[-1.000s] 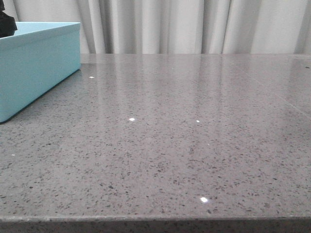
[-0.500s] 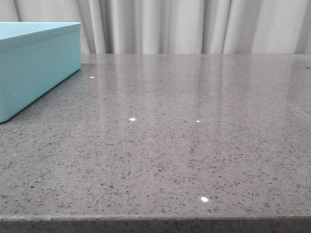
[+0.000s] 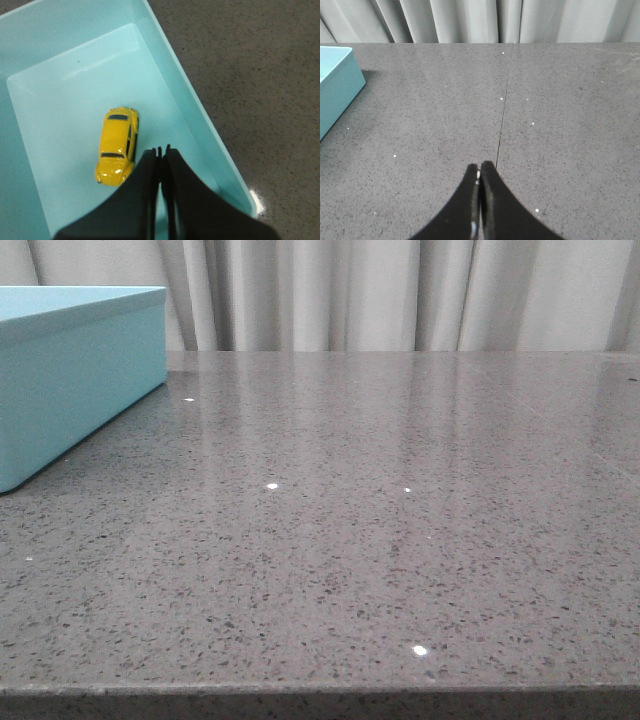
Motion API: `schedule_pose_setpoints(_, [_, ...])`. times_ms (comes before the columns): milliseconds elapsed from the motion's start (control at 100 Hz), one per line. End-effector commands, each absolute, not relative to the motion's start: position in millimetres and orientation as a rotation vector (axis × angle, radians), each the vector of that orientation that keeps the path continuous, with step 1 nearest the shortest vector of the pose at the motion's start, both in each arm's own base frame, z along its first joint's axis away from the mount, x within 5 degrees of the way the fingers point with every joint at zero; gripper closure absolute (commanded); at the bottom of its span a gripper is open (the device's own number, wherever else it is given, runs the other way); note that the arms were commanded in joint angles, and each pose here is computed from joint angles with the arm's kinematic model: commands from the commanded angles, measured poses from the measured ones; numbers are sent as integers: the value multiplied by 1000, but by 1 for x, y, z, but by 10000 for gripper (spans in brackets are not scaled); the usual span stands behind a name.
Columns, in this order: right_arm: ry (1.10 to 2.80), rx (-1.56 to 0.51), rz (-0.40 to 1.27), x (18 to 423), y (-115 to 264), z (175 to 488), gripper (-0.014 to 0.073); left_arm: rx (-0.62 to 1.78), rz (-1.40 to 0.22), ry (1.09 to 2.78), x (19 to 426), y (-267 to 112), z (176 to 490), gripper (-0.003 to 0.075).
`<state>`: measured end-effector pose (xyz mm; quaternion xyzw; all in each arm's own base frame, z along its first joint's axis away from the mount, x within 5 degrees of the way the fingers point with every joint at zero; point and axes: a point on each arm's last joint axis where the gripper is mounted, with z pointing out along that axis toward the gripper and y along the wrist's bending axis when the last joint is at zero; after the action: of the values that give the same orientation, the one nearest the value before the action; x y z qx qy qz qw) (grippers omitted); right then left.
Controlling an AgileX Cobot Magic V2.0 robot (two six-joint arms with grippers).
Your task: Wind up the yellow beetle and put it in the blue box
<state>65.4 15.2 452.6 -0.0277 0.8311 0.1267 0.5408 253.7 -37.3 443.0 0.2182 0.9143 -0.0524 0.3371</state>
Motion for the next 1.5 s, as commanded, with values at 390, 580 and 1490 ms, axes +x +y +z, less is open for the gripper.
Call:
schedule_pose_setpoints(390, [1849,-119,303,59,13,391,662,448,-176,2107,124,-31,414,739])
schedule_pose_setpoints(580, [1780,-141,327,64,18,363,662,338,-188,2019,83,-26,371,739])
schedule_pose_setpoints(1490, [1567,-185,401,80,31,333,662,298,-179,1844,21,-20,297,739])
